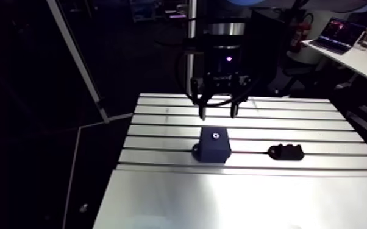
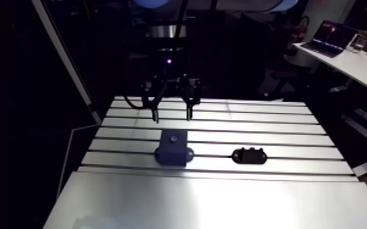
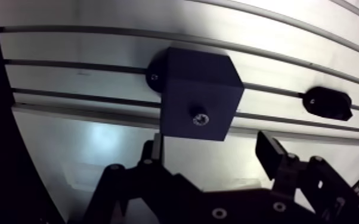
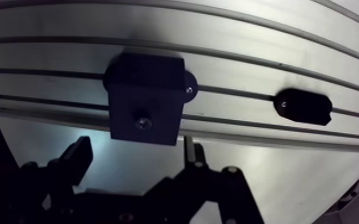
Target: Pick up the M10 bolt and insert it into the hole until fully seated.
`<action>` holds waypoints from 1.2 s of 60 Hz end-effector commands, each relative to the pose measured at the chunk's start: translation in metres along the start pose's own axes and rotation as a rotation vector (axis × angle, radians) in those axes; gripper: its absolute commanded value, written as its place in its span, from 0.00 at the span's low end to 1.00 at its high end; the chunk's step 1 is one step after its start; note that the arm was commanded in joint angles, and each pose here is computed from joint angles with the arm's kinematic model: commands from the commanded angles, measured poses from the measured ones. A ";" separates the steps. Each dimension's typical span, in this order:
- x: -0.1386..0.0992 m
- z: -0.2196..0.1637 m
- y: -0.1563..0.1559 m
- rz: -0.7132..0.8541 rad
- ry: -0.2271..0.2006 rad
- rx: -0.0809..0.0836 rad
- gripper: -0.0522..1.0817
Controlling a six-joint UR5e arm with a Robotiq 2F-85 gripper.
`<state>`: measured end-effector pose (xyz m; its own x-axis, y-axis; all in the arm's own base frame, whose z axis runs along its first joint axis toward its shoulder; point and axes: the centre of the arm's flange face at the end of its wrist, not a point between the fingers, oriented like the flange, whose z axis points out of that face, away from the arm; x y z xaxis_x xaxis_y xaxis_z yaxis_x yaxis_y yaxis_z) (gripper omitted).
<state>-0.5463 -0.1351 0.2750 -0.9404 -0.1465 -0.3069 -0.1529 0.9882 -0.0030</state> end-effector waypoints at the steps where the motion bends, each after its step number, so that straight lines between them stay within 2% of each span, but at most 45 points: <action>1: -0.013 -0.058 0.006 0.011 0.077 -0.002 0.05; 3: -0.017 -0.074 0.015 0.026 0.087 0.001 0.05; 9: -0.022 -0.086 0.031 0.057 0.084 0.011 0.05; 21: -0.038 -0.112 0.045 0.081 0.088 0.014 0.05; 32: -0.048 -0.138 0.045 0.084 0.138 0.004 0.05; 41: -0.059 -0.168 0.043 0.087 0.203 -0.005 0.05; 50: -0.066 -0.189 0.043 0.095 0.245 -0.013 0.05; 57: -0.068 -0.195 0.043 0.099 0.252 -0.015 0.05; 72: -0.071 -0.190 0.044 0.104 0.238 -0.011 0.05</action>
<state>-0.5466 -0.0908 0.4760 -0.9958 -0.0566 -0.0714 -0.0587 0.9979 0.0280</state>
